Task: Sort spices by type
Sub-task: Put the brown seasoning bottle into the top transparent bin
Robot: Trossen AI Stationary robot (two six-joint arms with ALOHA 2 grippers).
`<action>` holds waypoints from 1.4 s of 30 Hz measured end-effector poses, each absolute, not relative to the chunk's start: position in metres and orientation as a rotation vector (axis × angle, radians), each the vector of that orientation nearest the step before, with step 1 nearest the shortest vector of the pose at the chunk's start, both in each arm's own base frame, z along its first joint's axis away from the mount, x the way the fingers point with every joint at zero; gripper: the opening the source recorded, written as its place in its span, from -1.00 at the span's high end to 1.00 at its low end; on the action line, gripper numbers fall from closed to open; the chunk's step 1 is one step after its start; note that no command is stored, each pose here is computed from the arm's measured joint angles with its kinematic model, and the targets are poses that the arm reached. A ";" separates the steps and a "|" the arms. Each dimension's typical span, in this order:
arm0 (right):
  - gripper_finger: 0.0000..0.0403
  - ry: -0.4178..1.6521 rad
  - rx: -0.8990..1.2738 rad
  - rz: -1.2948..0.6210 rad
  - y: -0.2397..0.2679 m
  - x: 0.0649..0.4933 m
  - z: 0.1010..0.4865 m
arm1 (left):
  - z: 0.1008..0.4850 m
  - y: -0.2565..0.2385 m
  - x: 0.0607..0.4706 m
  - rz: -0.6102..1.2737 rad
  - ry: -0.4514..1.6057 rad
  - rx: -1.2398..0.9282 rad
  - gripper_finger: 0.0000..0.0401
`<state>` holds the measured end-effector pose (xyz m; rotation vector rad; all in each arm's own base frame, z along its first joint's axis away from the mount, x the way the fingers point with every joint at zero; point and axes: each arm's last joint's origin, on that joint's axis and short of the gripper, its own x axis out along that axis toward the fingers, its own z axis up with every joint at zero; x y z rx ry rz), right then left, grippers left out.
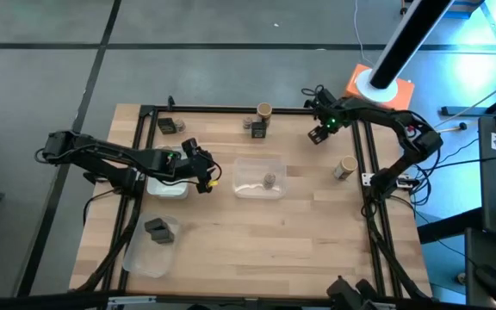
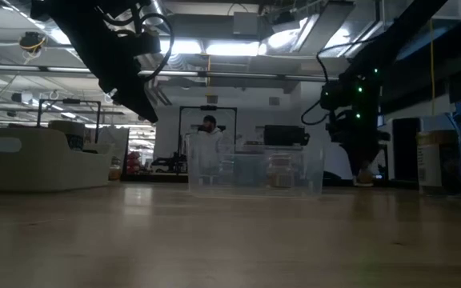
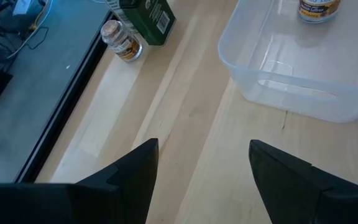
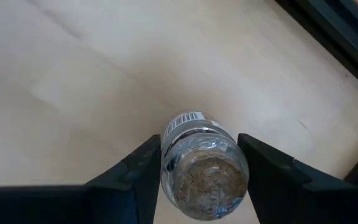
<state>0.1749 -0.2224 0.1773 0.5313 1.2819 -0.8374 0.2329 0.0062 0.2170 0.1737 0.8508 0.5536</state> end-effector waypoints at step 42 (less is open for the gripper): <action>0.04 0.749 0.118 -0.145 -0.064 0.316 0.296 | 0.218 -0.001 0.234 0.540 0.817 0.121 -0.17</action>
